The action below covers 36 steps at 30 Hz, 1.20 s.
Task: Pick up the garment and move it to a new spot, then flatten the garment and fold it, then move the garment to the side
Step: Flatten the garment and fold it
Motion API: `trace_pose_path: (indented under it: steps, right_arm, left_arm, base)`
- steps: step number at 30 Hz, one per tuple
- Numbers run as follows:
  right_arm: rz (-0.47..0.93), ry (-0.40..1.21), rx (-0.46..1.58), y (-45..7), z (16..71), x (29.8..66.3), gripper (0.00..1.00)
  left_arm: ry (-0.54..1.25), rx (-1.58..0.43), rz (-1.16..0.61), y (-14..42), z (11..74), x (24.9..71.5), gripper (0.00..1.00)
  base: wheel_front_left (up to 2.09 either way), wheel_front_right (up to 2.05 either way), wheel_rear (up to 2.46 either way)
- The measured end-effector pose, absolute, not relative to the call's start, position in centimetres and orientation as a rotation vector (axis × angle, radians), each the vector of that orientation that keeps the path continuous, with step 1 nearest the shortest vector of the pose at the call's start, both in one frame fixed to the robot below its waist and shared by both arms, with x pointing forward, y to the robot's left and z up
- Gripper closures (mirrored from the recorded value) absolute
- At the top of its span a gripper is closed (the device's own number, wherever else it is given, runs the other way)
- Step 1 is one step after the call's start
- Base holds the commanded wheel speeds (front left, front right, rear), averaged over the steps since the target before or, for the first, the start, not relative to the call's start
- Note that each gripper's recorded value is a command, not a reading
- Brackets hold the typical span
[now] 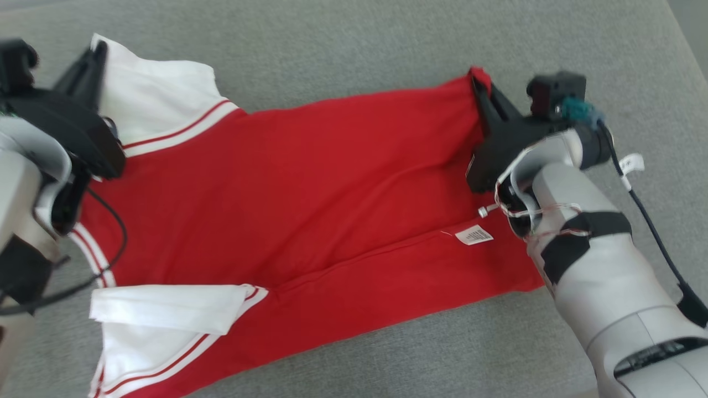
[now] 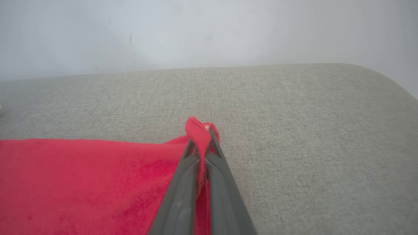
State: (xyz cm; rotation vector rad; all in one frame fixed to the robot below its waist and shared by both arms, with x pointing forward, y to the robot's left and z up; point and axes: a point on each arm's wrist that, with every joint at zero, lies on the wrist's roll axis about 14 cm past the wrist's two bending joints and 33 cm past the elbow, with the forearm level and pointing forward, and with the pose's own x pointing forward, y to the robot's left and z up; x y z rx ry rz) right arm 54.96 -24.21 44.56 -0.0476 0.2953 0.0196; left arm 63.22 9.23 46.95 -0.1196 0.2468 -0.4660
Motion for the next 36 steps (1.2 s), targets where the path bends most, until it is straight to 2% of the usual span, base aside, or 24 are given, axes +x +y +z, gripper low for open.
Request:
trace_pose_path:
  steps: [14,25,36]
  right_arm:
    - [0.047,0.257,0.033,-22.8,43.9,51.7,1.00]
    - [0.024,0.206,0.091,-23.8,44.6,49.5,1.00]
    - [0.006,0.154,0.170,-24.1,44.8,46.6,1.00]
  left_arm:
    - [0.092,-0.280,-0.511,9.9,50.5,54.4,1.00]
    - [0.067,-0.365,-0.428,11.3,50.7,47.3,1.00]
    - [0.107,-0.410,-0.359,11.7,48.6,43.6,1.00]
  base:
    - [0.00,0.00,0.00]
    - [0.00,0.00,0.00]
    - [0.00,0.00,0.00]
